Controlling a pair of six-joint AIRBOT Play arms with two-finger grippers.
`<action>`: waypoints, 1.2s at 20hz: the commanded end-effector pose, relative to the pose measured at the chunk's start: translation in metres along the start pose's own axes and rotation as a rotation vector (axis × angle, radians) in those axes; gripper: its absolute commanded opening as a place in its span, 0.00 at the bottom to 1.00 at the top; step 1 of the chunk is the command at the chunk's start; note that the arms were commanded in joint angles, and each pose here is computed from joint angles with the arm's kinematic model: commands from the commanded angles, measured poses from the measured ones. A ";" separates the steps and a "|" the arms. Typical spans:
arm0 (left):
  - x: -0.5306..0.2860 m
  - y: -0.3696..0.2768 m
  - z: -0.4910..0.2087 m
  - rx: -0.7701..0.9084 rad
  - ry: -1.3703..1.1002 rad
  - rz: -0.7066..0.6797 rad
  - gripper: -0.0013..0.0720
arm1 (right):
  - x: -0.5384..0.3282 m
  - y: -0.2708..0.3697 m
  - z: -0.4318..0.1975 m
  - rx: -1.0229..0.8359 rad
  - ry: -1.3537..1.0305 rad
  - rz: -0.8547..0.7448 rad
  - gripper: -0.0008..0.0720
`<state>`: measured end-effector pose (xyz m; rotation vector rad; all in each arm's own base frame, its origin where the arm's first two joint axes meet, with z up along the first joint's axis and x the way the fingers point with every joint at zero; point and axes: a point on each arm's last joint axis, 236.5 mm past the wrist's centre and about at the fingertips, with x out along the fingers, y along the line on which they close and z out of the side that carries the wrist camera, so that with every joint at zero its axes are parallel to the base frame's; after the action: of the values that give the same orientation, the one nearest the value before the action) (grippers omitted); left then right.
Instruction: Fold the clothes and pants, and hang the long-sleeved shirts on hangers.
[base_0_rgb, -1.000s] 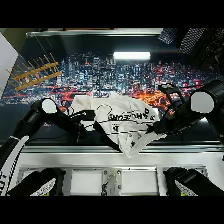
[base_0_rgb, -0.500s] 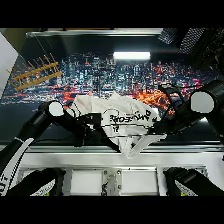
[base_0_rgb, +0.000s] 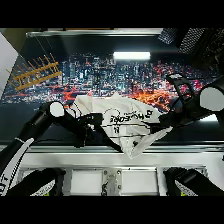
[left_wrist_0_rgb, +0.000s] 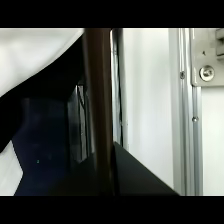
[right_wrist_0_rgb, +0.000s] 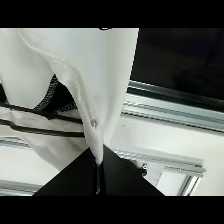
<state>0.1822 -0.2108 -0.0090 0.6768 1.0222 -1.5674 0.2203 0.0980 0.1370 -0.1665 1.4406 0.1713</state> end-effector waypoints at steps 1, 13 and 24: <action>0.000 0.011 0.021 -0.029 -0.084 0.045 0.03 | -0.014 0.018 0.003 -0.028 -0.033 0.064 0.03; 0.001 0.046 0.059 -0.107 -0.171 0.011 0.03 | -0.041 0.094 0.032 -0.078 -0.234 0.248 0.03; 0.000 0.042 0.058 -0.104 -0.165 -0.003 0.03 | -0.036 0.176 0.077 -0.194 -0.382 0.395 0.03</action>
<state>0.2319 -0.2647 0.0068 0.4642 0.9650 -1.5200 0.2408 0.2661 0.1788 -0.0131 1.1153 0.5974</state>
